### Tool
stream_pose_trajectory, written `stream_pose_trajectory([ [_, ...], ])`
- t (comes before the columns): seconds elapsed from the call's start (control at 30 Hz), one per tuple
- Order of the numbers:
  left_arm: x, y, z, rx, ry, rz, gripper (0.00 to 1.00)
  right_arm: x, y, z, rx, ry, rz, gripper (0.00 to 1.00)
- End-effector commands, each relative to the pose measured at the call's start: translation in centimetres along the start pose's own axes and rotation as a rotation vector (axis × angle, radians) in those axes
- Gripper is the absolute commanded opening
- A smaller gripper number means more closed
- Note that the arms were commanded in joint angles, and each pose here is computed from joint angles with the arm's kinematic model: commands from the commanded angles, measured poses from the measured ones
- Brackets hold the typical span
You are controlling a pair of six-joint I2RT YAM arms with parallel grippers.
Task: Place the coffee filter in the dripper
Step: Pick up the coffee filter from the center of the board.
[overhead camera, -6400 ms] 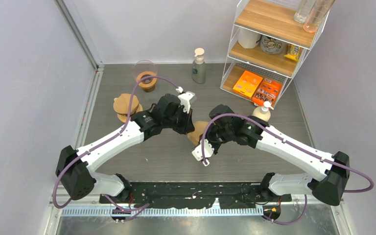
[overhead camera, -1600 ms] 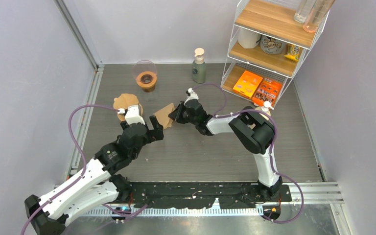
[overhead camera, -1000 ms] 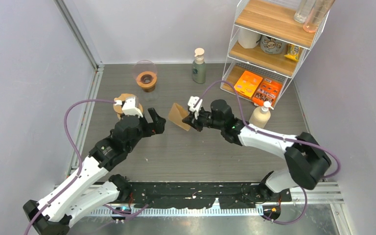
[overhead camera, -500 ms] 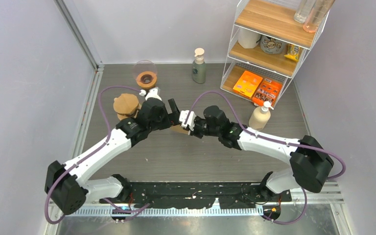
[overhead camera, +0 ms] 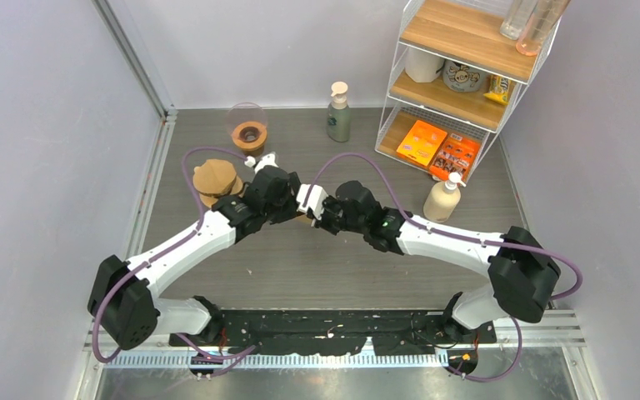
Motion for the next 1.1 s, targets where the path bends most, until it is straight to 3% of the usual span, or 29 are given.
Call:
stream_pose_trajectory([
  [0.0, -1.4, 0.0, 0.9, -0.035, 0.009, -0.022, 0.66, -1.6, 0.0, 1.8, -0.017, -0.039, -0.074, 0.05],
  [0.43, -1.1, -0.5, 0.8, -0.039, -0.006, -0.017, 0.51, -0.9, 0.0, 2.5, -0.045, -0.052, -0.039, 0.05],
  [0.9, 0.5, -2.3, -0.4, 0.008, 0.011, 0.09, 0.49, 1.5, -1.3, 2.0, -0.025, -0.001, 0.005, 0.05],
  [1.07, 0.7, -2.5, -0.5, 0.007, 0.012, 0.106, 0.35, 2.2, -1.8, 1.9, -0.022, -0.006, -0.009, 0.05],
])
Point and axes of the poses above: each gripper's point midway between its finger pads, its own y axis back along the fingers, its own x axis along the line the jaws close on, z = x × y, the point moved 4 cm from there along y, back along the fingers, and after that the axes turned 14 degrees about y, right-handed, at the moved point
